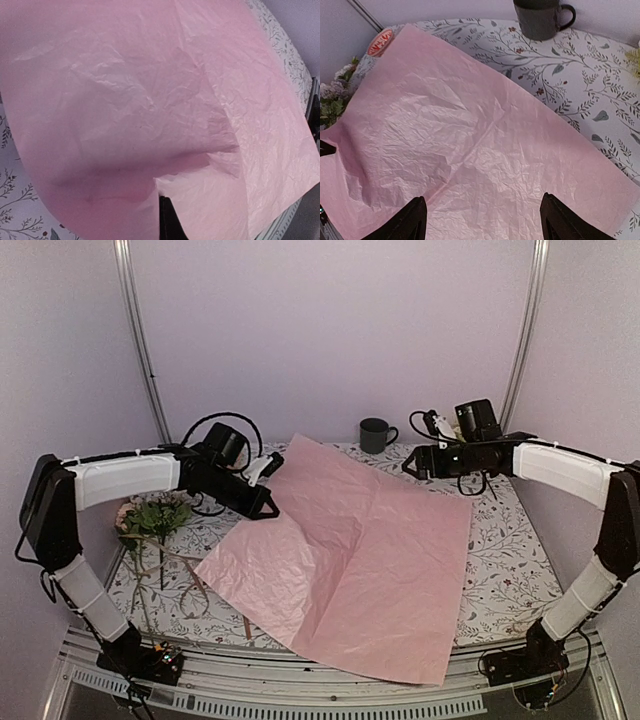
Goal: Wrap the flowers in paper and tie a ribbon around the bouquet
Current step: Unfold the folded wrapping paper at the center of the board, then pick up the fake flower from the corner of the board.
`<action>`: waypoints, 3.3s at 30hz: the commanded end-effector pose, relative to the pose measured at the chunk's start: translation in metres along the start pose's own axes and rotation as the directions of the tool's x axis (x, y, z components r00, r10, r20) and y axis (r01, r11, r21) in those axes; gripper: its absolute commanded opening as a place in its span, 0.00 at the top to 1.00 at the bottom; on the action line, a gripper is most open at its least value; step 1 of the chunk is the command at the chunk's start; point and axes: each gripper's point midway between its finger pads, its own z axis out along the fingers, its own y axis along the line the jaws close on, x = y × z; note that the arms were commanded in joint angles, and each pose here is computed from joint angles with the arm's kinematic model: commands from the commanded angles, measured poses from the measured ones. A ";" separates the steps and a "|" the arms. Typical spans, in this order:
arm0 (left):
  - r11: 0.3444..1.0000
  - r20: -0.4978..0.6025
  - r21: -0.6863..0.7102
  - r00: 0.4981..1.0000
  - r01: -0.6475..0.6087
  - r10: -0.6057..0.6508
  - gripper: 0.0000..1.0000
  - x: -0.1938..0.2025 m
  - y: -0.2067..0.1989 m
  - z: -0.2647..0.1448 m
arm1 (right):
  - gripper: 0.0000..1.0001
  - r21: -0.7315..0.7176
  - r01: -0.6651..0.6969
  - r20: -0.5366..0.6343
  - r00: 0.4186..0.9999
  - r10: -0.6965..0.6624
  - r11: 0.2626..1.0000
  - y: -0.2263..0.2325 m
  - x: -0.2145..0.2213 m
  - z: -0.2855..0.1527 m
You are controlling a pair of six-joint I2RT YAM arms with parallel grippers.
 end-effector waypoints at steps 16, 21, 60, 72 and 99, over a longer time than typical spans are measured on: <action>0.903 -0.311 -0.372 0.946 -0.215 0.097 1.00 0.028 0.100 0.031 | 0.23 0.343 0.061 -0.422 0.902 0.096 0.937 -0.105 0.122 0.096; 0.880 -0.353 -0.394 0.928 -0.265 0.121 1.00 0.020 0.113 0.042 | 0.25 0.360 0.031 -0.479 0.864 0.156 0.932 -0.107 0.166 0.084; 0.731 -0.154 -0.647 0.976 -0.217 0.153 0.32 -0.098 0.144 0.013 | 0.28 0.422 -0.075 -0.243 0.951 0.192 0.904 -0.090 0.109 0.015; 0.886 -0.230 -0.447 0.973 -0.120 0.015 0.50 0.013 0.083 0.013 | 0.38 0.330 -0.075 -0.309 0.933 0.183 0.941 -0.080 0.115 0.062; 0.870 -0.362 -0.460 0.932 -0.177 -0.002 0.55 0.043 0.117 0.070 | 0.37 0.451 -0.126 -0.259 0.929 0.265 0.883 -0.131 0.139 0.053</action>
